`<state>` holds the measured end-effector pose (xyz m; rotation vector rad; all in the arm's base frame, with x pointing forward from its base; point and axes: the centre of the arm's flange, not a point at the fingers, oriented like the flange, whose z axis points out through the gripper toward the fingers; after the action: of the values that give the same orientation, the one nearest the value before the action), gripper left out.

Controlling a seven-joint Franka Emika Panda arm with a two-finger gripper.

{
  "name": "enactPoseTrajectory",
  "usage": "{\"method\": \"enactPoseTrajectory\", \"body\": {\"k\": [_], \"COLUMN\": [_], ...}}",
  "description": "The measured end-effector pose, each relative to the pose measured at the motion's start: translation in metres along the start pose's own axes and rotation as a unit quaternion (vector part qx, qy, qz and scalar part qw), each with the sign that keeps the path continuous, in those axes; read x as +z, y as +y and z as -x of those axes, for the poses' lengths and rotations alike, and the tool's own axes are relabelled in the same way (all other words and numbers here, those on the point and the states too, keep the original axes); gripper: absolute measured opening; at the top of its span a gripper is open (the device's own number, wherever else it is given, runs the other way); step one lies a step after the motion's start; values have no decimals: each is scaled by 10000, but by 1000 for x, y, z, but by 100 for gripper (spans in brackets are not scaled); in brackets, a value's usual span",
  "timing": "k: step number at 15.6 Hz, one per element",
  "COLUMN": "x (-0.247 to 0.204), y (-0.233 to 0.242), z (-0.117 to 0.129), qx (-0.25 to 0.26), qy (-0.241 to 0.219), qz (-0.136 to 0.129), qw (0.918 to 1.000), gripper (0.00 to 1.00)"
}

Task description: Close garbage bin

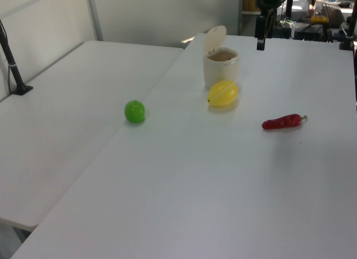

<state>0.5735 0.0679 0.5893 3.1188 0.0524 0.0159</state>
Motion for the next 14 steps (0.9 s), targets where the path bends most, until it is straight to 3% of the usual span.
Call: {"method": "enactPoseTrajectory", "body": {"k": [5, 8, 14], "x": [1, 1, 2], "y": [0, 0, 1], "z": [0, 0, 0], "qx": [-20, -69, -132], "qy": [-9, -11, -16], "qz": [2, 2, 16], "qw": [10000, 10000, 9999], "gripper": [99, 90, 25]}}
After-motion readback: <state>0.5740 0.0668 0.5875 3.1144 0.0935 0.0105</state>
